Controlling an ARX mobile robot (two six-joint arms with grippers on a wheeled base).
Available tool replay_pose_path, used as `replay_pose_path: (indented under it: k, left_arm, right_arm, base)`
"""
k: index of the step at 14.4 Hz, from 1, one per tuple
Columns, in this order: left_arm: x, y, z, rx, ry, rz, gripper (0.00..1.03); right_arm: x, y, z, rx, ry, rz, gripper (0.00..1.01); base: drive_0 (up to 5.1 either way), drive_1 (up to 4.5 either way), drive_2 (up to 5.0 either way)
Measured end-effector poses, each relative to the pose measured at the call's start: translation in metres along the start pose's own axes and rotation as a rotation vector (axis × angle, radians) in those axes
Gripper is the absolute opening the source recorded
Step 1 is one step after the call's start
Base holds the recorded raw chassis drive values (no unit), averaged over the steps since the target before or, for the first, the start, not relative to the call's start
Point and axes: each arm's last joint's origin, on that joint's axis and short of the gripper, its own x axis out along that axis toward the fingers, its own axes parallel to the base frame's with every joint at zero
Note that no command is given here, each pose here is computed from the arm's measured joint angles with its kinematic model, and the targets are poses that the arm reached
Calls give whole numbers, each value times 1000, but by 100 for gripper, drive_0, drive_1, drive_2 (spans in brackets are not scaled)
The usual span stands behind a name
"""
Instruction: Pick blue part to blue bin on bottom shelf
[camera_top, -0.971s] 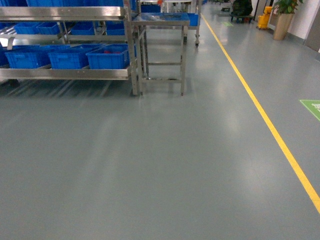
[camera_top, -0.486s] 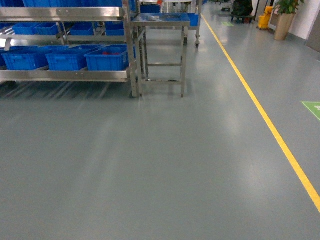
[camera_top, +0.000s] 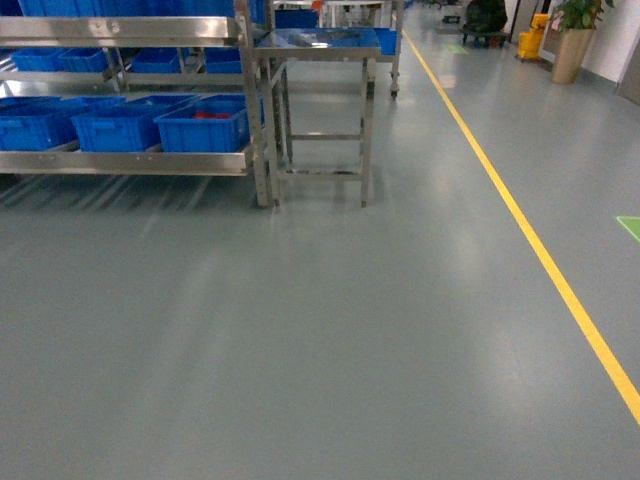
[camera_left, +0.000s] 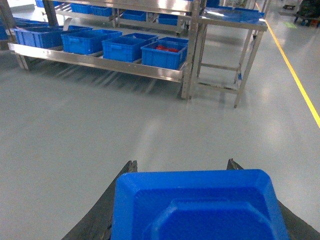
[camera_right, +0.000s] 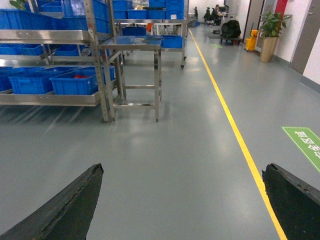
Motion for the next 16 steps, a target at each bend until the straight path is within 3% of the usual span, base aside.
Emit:
replay_pose_path:
  k: [16]
  left_arm:
    - [0,0,0,-2,-2,-1,43]
  right_arm:
    - [0,0,0,0,-1,0,98]
  base:
    - [-2,418,-422]
